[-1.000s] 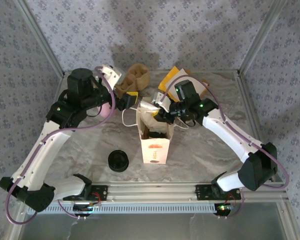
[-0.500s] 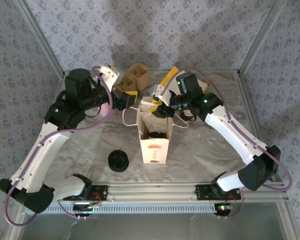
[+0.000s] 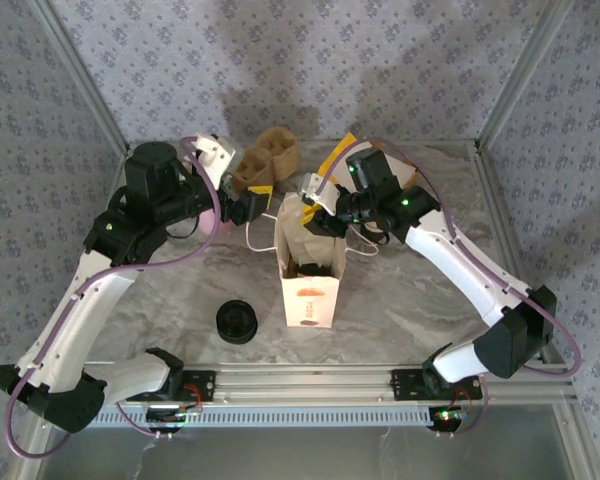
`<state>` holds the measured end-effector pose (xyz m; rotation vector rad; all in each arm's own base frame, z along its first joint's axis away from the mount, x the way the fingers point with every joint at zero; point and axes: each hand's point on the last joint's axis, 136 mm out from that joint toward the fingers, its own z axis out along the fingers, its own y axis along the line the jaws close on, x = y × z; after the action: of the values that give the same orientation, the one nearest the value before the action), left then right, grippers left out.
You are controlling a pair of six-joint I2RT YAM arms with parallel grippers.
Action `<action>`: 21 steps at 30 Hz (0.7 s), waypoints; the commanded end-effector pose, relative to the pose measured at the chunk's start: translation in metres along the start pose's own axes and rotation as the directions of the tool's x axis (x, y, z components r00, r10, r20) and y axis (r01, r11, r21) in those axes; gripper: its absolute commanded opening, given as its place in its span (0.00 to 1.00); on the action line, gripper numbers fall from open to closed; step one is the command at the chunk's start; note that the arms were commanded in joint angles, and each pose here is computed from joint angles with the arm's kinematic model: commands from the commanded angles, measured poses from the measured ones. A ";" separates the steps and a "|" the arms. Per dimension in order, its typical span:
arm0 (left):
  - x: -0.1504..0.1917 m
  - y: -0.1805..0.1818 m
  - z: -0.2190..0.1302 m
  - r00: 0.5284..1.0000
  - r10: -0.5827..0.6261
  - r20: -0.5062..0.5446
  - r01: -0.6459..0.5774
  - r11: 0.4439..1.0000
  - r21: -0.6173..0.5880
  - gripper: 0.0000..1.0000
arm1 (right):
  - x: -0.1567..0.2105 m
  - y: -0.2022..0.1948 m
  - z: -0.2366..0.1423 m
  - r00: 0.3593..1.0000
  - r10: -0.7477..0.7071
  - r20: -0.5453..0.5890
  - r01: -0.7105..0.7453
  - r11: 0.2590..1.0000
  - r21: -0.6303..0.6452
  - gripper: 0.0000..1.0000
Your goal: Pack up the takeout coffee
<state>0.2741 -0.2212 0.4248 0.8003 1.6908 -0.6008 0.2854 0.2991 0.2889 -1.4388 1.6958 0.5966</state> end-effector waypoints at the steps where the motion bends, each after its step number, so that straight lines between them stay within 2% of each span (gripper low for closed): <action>1: -0.011 0.001 -0.007 0.999 0.029 0.046 -0.029 1.000 -0.012 0.94 | 0.006 0.002 0.007 0.999 0.009 -0.030 -0.009 1.000 -0.008 0.26; 7: -0.011 0.002 -0.008 0.998 0.028 0.050 -0.028 0.999 -0.016 0.94 | -0.028 -0.012 -0.012 0.999 -0.008 0.032 0.007 0.998 0.057 0.28; 10: -0.011 0.002 -0.008 0.998 0.014 0.055 -0.013 1.000 -0.016 0.94 | -0.043 -0.022 -0.019 0.997 -0.027 0.068 0.019 0.994 0.112 0.36; 15: -0.010 0.004 -0.011 0.998 0.009 0.069 -0.006 0.999 -0.037 0.95 | -0.037 -0.034 -0.010 0.999 -0.013 0.045 0.006 0.988 0.153 0.36; 18: -0.011 0.012 -0.016 0.997 -0.003 0.075 0.010 0.996 -0.090 0.96 | -0.036 -0.045 -0.006 0.999 0.016 0.036 -0.022 0.981 0.191 0.35; 21: -0.006 0.034 -0.022 0.996 -0.056 0.067 0.070 0.973 -0.220 1.00 | -0.049 -0.057 -0.019 0.995 0.039 0.092 -0.063 0.961 0.270 0.42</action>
<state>0.2792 -0.2064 0.4205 0.7096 1.7106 -0.5401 0.3246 0.3018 0.3192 -1.2844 1.7063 0.4640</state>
